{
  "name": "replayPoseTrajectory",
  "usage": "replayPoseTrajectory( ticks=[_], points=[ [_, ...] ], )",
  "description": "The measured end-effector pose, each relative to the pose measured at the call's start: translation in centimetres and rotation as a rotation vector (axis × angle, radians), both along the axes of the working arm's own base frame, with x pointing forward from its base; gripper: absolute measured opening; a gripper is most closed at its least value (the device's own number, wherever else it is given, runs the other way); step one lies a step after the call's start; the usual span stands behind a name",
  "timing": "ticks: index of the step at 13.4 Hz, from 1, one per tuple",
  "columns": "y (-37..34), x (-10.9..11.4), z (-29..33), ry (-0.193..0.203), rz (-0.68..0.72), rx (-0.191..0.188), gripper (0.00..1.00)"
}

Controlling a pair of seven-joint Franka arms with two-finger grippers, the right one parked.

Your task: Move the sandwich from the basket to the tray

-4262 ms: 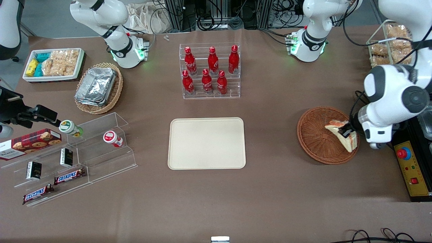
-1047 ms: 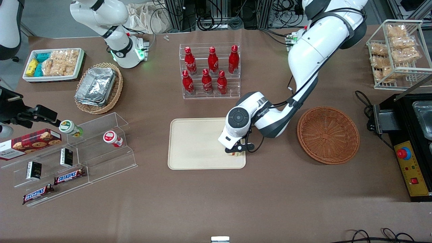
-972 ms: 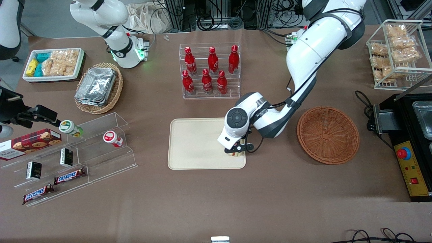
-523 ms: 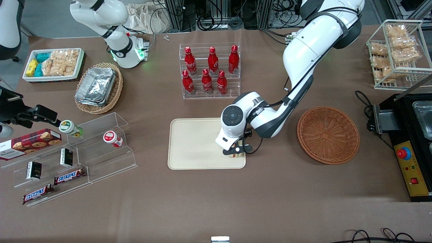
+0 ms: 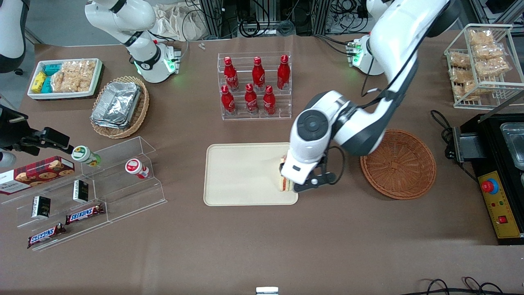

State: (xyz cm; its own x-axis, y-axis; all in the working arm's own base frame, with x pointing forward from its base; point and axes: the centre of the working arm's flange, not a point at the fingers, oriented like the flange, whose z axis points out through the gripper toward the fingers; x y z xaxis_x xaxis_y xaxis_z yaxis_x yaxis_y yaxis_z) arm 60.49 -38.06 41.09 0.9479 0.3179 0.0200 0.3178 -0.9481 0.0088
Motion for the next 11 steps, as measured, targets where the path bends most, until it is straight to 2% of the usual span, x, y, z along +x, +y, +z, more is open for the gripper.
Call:
replayPoseTrajectory(
  ticks=[1, 5, 6, 9, 11],
  points=[
    [1.8, 0.5, 2.5, -0.014, 0.032, -0.009, 1.00],
    [9.6, 2.1, 9.0, -0.059, 0.130, 0.010, 1.00],
    [11.9, 2.5, 9.9, -0.054, 0.106, 0.003, 1.00],
    [19.0, 3.0, 12.0, 0.005, -0.032, -0.024, 1.00],
    [24.3, 2.7, 13.7, 0.029, -0.134, -0.031, 1.00]
  ],
)
